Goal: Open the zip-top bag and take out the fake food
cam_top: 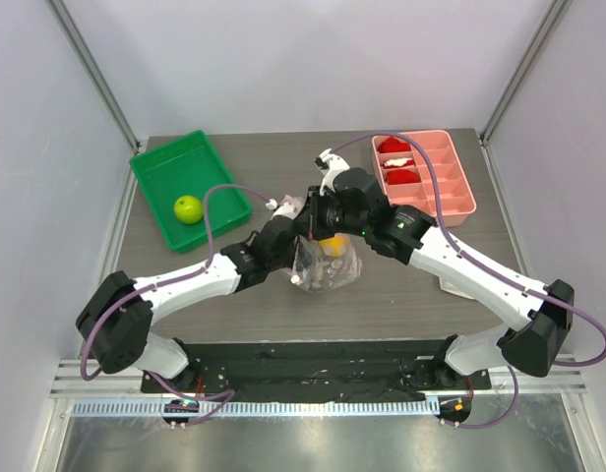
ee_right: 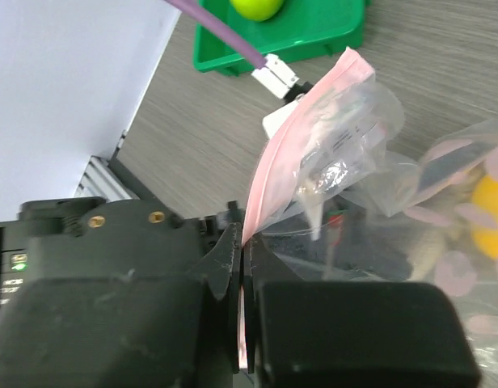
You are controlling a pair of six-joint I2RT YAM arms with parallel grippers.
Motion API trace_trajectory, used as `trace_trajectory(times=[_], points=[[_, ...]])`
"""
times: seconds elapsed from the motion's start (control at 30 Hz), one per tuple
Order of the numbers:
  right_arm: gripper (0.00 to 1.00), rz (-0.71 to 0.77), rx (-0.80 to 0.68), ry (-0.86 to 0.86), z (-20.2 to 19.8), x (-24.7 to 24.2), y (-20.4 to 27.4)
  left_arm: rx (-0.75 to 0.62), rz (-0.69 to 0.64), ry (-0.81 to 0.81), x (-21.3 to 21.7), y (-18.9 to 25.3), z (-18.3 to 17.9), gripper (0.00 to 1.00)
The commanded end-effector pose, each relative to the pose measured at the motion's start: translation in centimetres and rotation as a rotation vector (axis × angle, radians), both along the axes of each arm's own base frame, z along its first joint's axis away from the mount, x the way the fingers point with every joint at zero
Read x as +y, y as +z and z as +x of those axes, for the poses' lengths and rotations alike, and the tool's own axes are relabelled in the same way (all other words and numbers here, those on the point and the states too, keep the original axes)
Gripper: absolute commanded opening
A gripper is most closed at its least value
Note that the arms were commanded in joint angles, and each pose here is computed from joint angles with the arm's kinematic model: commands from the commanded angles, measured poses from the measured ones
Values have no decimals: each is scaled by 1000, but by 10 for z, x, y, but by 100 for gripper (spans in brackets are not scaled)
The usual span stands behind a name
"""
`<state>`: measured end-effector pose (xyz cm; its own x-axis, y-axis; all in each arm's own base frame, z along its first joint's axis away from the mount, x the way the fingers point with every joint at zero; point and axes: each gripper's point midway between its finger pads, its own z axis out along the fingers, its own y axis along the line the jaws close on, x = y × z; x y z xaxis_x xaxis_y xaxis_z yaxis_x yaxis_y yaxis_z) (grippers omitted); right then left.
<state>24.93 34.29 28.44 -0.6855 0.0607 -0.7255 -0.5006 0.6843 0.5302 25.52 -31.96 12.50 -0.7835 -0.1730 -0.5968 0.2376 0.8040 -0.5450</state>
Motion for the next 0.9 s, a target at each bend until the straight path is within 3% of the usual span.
trace_trajectory(times=[0.0,0.1,0.13,0.2,0.33,0.43,0.57,0.7,0.87], points=[[2,148,-33,62,-12,20,40,52,-15,124,7,-1,8,16],[4,149,-20,59,-12,20,37,30,-20,153,12,-3,14,18],[16,140,-15,48,-11,18,33,17,-33,158,13,0,15,18],[24,128,-12,29,-8,9,28,5,-28,184,20,-6,16,20],[53,112,-4,-28,3,-20,18,11,-14,202,30,-14,16,22],[63,84,2,-67,8,-46,6,27,26,178,33,-23,14,24],[68,18,9,-138,10,-85,-21,37,93,149,41,-36,8,24],[69,-46,61,-234,15,-118,-62,22,130,138,48,-44,6,30],[55,-164,88,-353,50,-147,-113,-14,56,107,35,-45,9,36]])
